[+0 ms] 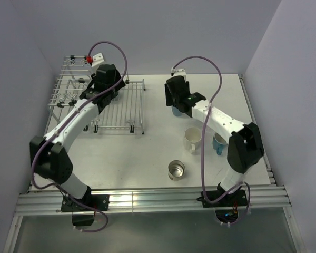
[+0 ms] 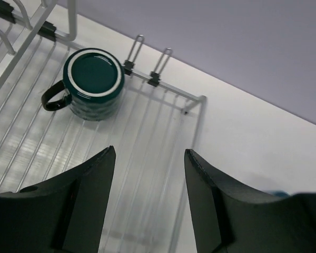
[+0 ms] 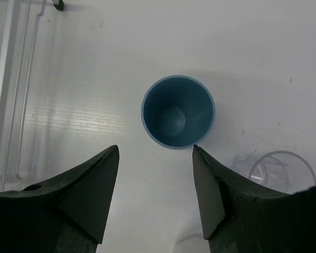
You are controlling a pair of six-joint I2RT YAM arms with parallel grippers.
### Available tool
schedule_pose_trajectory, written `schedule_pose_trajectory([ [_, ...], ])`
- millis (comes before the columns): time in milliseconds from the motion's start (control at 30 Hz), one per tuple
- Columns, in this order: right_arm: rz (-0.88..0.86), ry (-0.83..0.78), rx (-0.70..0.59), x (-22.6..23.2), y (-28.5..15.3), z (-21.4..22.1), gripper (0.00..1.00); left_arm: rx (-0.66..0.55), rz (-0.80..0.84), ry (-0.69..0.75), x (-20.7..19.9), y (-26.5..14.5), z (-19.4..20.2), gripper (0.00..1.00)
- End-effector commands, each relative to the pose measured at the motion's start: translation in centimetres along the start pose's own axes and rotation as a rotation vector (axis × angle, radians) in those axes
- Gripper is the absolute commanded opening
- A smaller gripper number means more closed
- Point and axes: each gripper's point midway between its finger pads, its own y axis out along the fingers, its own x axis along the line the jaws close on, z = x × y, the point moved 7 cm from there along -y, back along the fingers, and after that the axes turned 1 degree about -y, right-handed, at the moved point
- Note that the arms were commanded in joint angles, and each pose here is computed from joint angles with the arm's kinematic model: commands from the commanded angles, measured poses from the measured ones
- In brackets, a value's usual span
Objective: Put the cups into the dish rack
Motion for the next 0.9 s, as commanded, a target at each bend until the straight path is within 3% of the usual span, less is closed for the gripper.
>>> schedule_pose_trajectory([
  [0,-0.008,-0.007,-0.031,0.2,0.8,-2.2,0.64,-0.016,0.152,-0.055,-1.2,-5.1,-2.4,0.62],
  [333,-0.006,-0.015,0.071,2.0,4.7,0.0,0.52,-0.048,0.271,-0.073,0.6,-12.8,-4.4,0.63],
  [800,0.069,-0.05,0.166,2.5,8.2,2.5,0.42,-0.029,0.291,-0.062,2.4,-15.0,-3.5,0.63],
  [867,0.063,-0.047,0.167,2.5,8.2,2.5,0.36,-0.035,0.297,-0.067,2.5,-15.3,-3.5,0.64],
])
